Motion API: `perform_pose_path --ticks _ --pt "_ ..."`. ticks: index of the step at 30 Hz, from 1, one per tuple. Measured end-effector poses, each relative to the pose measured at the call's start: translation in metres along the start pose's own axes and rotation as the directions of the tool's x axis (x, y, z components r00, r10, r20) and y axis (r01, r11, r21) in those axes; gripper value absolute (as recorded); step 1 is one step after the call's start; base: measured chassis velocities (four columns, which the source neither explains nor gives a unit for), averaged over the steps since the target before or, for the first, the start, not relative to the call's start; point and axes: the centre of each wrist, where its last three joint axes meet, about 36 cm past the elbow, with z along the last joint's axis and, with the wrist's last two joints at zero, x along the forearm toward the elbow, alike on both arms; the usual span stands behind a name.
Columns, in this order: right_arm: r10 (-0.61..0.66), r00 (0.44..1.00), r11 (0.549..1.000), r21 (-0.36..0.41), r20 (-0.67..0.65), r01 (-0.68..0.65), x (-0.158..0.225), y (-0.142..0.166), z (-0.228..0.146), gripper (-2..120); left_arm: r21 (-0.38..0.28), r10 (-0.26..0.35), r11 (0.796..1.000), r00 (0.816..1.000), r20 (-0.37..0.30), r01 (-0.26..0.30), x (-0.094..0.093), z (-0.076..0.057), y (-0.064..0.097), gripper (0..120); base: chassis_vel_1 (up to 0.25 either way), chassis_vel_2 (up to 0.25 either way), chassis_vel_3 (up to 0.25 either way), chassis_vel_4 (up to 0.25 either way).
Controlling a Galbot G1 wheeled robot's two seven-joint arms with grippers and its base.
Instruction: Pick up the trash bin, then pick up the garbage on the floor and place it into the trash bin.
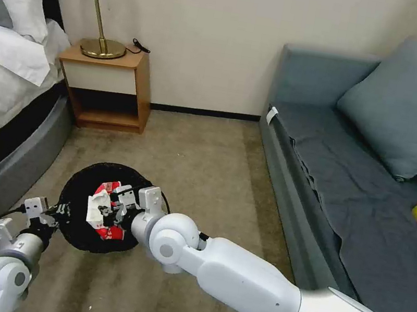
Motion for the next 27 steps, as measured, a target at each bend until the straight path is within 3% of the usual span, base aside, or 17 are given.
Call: perform_pose_path --ticks 2,12,16,20,24,27 --pt "0.002 1.0 1.0 0.004 -0.003 -0.002 0.0 0.001 -0.001 34 0.002 -0.001 1.0 1.0 -0.004 0.001 -0.001 0.002 0.001 3 0.0 0.0 0.0 0.0" --pt "0.023 0.999 0.999 0.033 0.037 -0.025 0.005 0.002 -0.014 66 0.003 0.0 1.0 1.0 -0.003 0.0 -0.005 -0.001 0.004 3 0.0 0.0 0.0 0.0" --pt "0.05 0.994 0.997 0.047 0.098 -0.054 0.018 0.002 -0.031 79 -0.004 -0.003 1.0 1.0 -0.008 0.003 -0.006 -0.001 0.008 3 0.0 0.0 0.0 0.0" --pt "0.13 0.95 0.972 0.154 0.282 -0.179 0.041 -0.018 -0.05 96 -0.018 -0.011 1.0 1.0 -0.012 0.011 -0.008 -0.004 0.015 3 0.0 0.0 0.0 0.0" --pt "0.184 0.915 0.946 0.189 0.359 -0.264 0.05 -0.033 -0.049 99 -0.022 -0.012 1.0 1.0 -0.014 0.011 -0.009 -0.005 0.017 3 0.0 0.0 0.0 0.0" --pt "0.262 0.859 0.897 0.217 0.44 -0.385 0.061 -0.056 -0.037 100 -0.024 -0.011 1.0 1.0 -0.014 0.011 -0.009 -0.006 0.018 3 0.0 0.0 0.0 0.0"
